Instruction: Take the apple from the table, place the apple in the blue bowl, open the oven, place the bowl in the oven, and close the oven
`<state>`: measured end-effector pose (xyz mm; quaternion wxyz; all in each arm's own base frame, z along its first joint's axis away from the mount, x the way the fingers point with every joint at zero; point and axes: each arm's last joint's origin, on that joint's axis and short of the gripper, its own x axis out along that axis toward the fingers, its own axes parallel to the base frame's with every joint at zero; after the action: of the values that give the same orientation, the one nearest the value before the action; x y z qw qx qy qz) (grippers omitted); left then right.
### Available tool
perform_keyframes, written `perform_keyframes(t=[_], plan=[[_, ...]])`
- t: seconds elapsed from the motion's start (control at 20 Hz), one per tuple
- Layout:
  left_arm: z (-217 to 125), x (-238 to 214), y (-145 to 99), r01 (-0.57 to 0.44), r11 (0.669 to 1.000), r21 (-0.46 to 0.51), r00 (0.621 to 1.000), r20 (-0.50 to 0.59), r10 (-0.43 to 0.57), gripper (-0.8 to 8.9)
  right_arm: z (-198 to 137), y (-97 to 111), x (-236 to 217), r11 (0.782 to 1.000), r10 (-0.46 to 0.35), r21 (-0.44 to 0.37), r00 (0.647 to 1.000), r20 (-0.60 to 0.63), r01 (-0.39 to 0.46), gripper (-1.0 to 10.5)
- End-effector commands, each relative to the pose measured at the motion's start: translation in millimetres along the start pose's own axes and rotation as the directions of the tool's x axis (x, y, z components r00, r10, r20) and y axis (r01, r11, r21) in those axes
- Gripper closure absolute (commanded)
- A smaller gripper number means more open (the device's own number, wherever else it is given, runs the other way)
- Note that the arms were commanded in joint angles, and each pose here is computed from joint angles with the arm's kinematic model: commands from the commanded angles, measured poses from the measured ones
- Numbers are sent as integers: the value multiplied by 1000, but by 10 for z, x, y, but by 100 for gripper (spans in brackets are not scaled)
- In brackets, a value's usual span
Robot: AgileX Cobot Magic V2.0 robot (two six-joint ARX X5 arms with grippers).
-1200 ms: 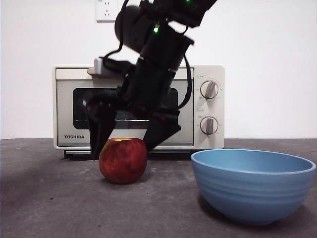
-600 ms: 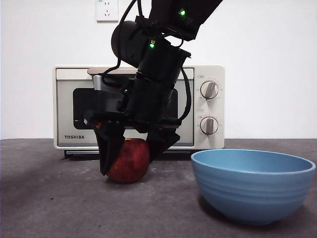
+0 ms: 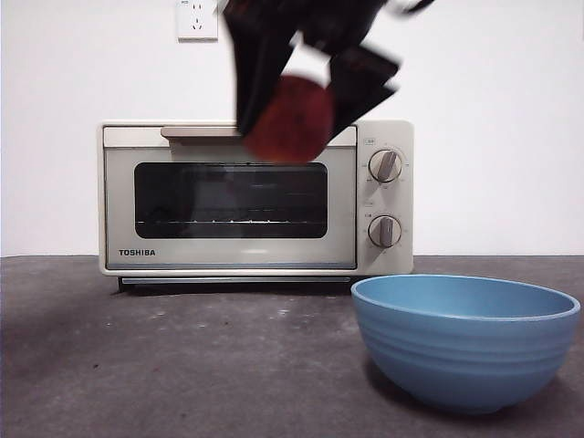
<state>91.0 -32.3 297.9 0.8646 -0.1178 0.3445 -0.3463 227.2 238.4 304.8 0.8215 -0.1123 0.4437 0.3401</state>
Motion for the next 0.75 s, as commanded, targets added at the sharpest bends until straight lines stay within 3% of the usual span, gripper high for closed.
perform_keyframes(t=[0.05, 0.35, 0.75], plan=[[44, -22, -24, 4, 1000, 29, 1000, 15, -4, 806, -97, 22, -254, 1000, -27, -1, 999, 40, 27, 646], [44, -22, -23, 4, 1000, 29, 1000, 14, -4, 806, -888, -110, -341, 994, -93, 61, 993, 75, 88, 646], [39, -22, -23, 4, 1000, 25, 1000, 10, -4, 806, -1473, -208, 204, 987, -76, 147, 994, 78, 64, 646]])
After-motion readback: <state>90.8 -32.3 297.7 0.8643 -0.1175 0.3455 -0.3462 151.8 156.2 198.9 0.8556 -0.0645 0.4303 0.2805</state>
